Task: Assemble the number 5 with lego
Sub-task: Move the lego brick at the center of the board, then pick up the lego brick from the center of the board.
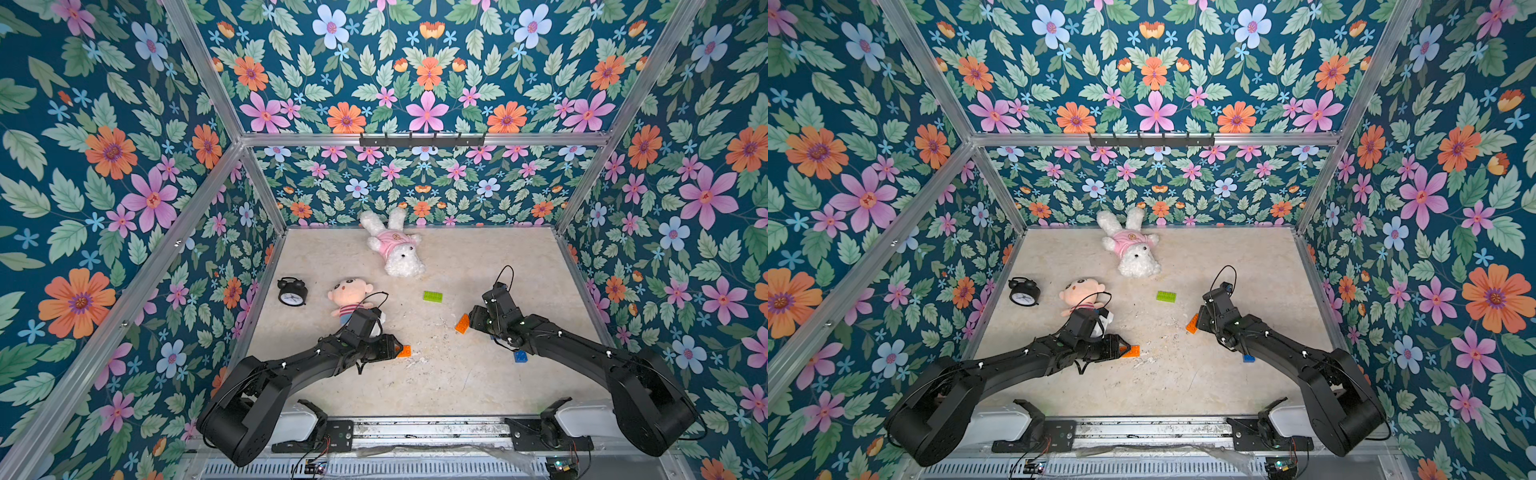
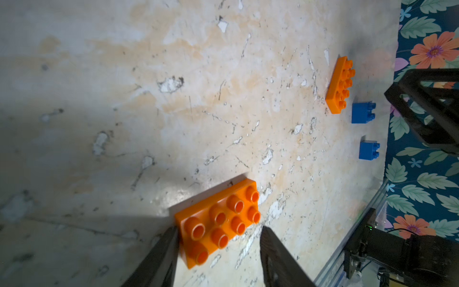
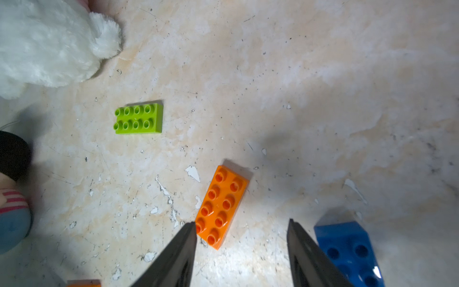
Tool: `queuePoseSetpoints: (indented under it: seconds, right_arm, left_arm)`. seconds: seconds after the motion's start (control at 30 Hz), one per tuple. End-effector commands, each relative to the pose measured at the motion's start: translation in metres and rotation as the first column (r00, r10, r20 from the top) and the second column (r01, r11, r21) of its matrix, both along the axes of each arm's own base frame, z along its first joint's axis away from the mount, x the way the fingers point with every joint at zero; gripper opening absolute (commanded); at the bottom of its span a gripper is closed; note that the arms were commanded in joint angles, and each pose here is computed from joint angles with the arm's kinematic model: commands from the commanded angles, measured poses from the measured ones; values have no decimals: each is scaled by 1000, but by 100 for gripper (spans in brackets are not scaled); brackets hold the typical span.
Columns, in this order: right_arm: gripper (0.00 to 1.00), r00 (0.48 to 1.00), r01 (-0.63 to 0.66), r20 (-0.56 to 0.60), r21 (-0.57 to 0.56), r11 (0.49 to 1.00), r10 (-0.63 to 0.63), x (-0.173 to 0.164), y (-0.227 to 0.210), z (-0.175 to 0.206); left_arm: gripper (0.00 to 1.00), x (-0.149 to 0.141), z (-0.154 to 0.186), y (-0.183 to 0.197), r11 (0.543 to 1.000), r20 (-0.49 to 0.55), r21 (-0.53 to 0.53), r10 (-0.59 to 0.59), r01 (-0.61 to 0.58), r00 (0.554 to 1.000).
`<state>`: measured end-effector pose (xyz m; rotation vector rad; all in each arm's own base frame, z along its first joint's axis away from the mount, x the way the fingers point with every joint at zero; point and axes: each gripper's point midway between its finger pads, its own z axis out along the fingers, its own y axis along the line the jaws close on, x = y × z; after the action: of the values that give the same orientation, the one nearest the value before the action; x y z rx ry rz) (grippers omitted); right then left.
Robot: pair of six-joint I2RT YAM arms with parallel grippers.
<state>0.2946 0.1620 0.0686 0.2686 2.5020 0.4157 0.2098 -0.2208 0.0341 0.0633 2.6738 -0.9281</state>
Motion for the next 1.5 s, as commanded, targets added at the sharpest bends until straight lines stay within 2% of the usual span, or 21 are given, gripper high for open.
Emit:
queuePoseSetpoints:
  seconds: [0.0,0.1,0.33,0.63,0.83,0.93,1.1,1.27,1.33,1.4,1.47]
  right_arm:
    - [63,1000,-13,0,17,1000,13,-5,1,3]
    - [63,999,-32,25,28,999,32,-5,2,8]
    - [64,1000,-11,13,7,1000,11,-4,-2,6]
    - [63,1000,12,23,-1,1000,-12,-1,-4,14]
    - [63,1000,19,-20,37,999,-18,4,8,10]
    - [63,998,2,-66,4,1000,-2,7,19,3]
    - [64,994,14,-106,-155,988,-31,13,24,-8]
    - [65,988,120,-65,-280,952,-143,9,-11,3]
    - [65,980,156,-82,-270,950,-184,2,-30,-1]
    - [64,977,130,-141,-214,968,-162,-5,-36,-16]
    - [65,976,116,-155,-225,967,-153,-11,-41,-20]
  left_arm:
    - [57,-6,-8,5,999,-17,24,43,-42,999]
    - [58,-10,-12,-4,1000,-24,-6,24,-24,999]
    - [56,-5,-12,-23,1000,-9,1,12,-12,1000]
    - [55,-7,-15,-29,1000,-7,16,15,-15,1000]
    - [62,-2,-10,-22,997,29,59,43,-44,999]
    - [66,5,-1,-15,994,73,78,73,-79,995]
    - [67,16,15,-11,990,137,81,103,-115,985]
    - [67,19,35,-20,996,192,22,79,-84,978]
    - [67,18,44,-29,998,206,-34,55,-49,977]
    - [68,15,50,-37,996,213,-83,35,-17,976]
    - [70,14,52,-40,996,215,-92,25,-5,976]
